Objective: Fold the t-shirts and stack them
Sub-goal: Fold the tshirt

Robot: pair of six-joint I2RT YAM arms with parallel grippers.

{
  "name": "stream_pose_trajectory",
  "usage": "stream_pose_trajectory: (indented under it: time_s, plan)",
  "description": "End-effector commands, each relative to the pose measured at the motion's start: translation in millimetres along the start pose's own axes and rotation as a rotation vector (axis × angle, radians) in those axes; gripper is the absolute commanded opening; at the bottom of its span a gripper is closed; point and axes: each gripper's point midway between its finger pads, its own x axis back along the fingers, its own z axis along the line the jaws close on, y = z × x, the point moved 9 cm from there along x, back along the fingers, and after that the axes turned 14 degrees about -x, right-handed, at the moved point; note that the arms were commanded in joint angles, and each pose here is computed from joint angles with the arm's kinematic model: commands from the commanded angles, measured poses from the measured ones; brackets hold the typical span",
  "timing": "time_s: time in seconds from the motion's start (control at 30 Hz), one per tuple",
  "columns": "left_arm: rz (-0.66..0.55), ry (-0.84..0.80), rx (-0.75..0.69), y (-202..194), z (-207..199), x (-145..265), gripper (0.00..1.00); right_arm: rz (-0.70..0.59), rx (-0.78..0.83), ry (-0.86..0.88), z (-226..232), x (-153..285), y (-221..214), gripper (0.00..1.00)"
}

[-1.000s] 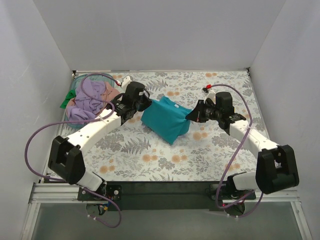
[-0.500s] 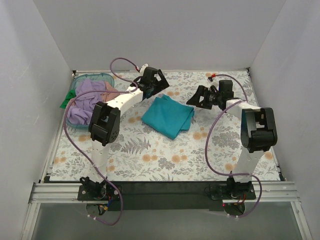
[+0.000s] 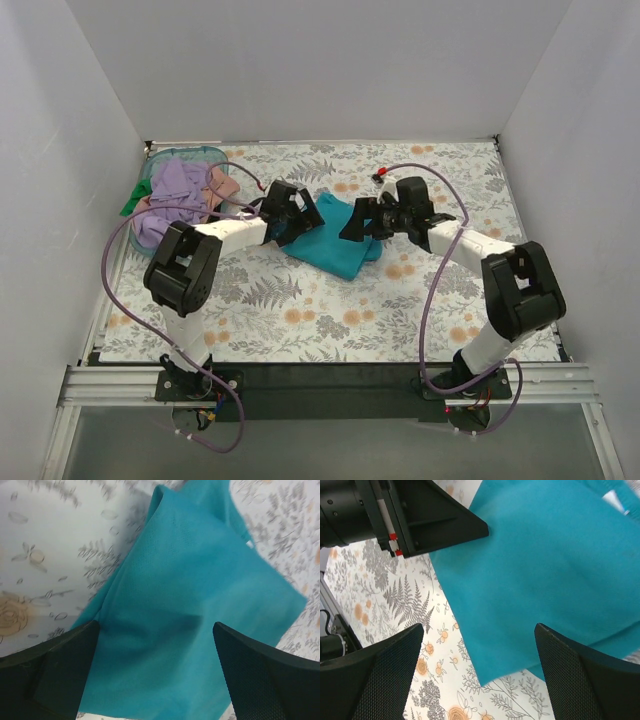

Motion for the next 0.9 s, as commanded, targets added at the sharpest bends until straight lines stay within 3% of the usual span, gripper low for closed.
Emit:
stream_pose_trajectory:
  time_s: [0.0, 0.2, 0.37, 0.47, 0.57, 0.7, 0.87]
  plan:
    - [0.013, -0.068, 0.034, -11.9, -1.2, 18.9, 0.98, 0.042, -0.016, -0.037, -4.5, -19.7, -11.6, 0.99]
    - [0.096, -0.059, 0.062, -69.3, 15.8, 44.9, 0.98, 0.159, -0.054, -0.080, -17.3, -35.2, -52.5, 0.98]
    - [0.174, -0.068, 0.030, -144.8, 18.3, 91.9, 0.98, 0.215, -0.012, -0.132, -16.7, -5.4, -112.1, 0.98]
    - [0.224, -0.077, 0.037, -188.5, 21.1, 127.3, 0.98, 0.178, 0.027, -0.110, -6.1, 22.0, -130.7, 0.98]
    - [0.199, -0.052, 0.069, -196.0, 31.1, 146.0, 0.98, 0.123, 0.057, -0.072, 2.5, 50.8, -141.1, 0.98]
    - [0.068, -0.012, 0.083, -169.8, 29.8, 174.6, 0.98, 0.041, 0.118, -0.032, 24.5, 81.7, -132.4, 0.98]
    - [-0.004, 0.125, 0.082, -151.2, 32.6, 185.7, 0.98, -0.011, 0.118, -0.154, 27.7, 88.1, -116.7, 0.98]
